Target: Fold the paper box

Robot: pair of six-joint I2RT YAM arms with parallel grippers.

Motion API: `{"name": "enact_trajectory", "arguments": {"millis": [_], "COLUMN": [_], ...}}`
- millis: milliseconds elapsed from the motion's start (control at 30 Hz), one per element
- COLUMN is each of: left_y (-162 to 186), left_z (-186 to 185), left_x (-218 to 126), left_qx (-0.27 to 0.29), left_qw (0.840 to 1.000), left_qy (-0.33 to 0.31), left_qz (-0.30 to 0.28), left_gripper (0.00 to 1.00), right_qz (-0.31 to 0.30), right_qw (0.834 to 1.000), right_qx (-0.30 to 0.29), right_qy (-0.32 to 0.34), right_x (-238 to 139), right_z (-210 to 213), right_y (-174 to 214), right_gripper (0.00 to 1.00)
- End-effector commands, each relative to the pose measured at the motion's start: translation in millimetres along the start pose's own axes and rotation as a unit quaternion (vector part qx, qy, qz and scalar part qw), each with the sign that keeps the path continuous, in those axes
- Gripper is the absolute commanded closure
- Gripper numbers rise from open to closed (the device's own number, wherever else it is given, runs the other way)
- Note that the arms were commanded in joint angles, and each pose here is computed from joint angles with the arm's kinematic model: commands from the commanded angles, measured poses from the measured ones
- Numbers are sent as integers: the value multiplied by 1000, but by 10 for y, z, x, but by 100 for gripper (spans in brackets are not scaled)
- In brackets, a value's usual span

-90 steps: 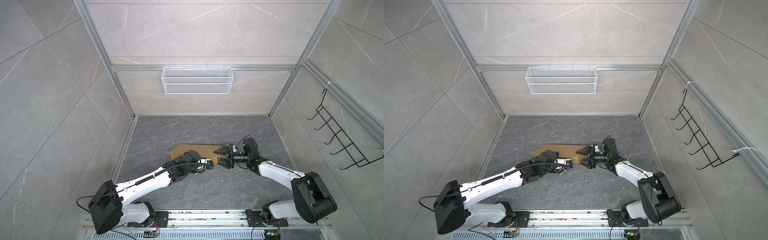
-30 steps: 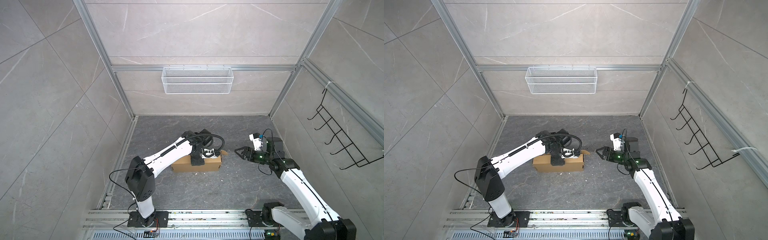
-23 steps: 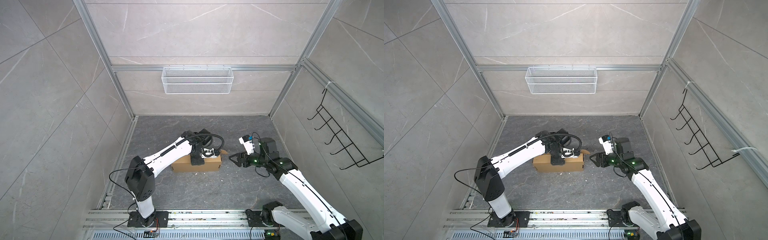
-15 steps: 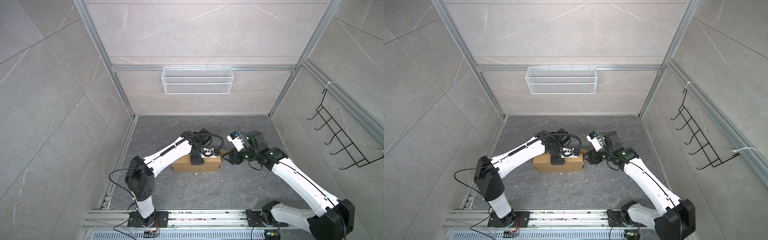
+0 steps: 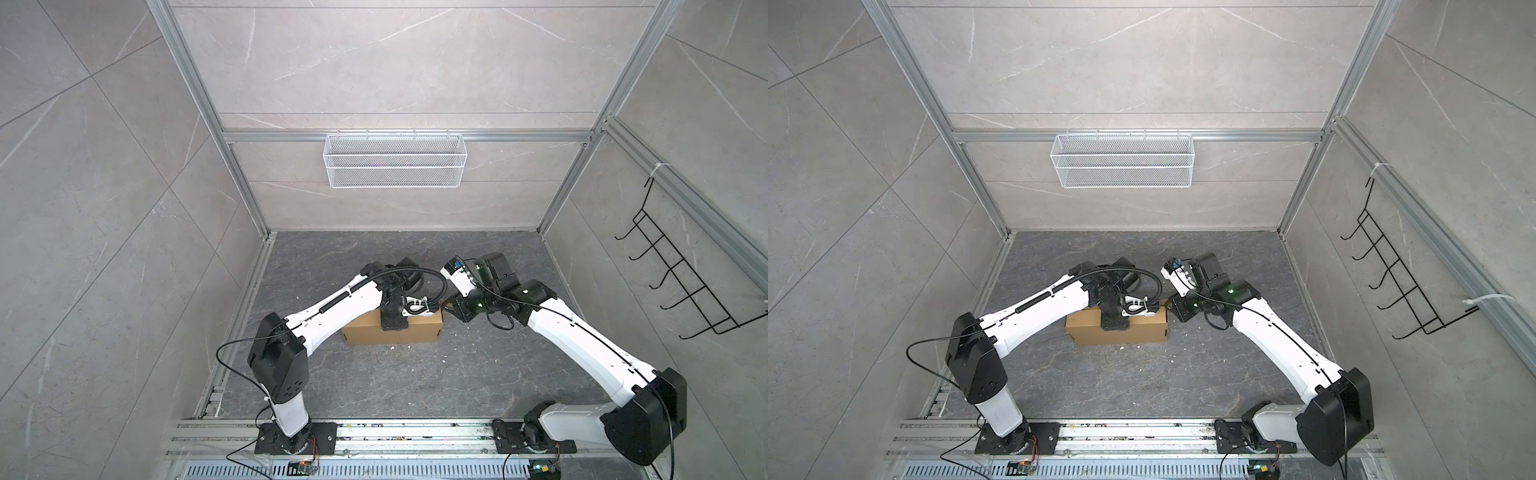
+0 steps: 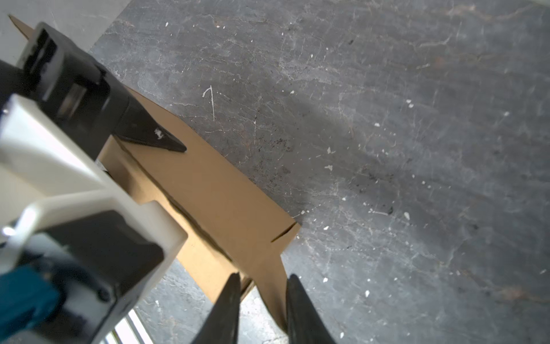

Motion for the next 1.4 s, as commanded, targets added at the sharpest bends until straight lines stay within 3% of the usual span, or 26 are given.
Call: {"name": "enact_trajectory", "arguments": {"millis": [0, 233, 533, 900, 1367], "left_y": [12, 12, 75, 57, 66], "left_z": [-38, -37, 2, 100, 170], "left_x": [-11, 21, 170, 222, 230], "left_qx": [4, 4, 4, -15, -34], "left_qw": [1000, 1000, 1000, 1000, 999], "left_qy": [6, 6, 2, -9, -18], "left_qz": [-6, -5, 19, 20, 18], "left_gripper": [47, 47, 51, 52, 50], "right_qz": [17, 26, 25, 31, 15], "right_qw": [1000, 999, 997, 985, 975], "right_qx": [7, 19, 56, 160, 216], "right_qy": [2, 19, -36, -57, -40], "right_x": [-33, -8, -62, 15, 29], "right_z": [30, -33, 174, 227, 152], "right_y": [47, 80, -38, -77, 10], "right_gripper": [76, 84, 95, 93, 88]}}
Point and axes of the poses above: each gripper's point midway between its finger pads, its own x axis out along the fingers, its own z axis along the line the jaws close on, y = z × x, the point moved 1 cm from there along -x, back along the fingers, and after that the axes turned 9 degrees about x, right-handed, at the moved point
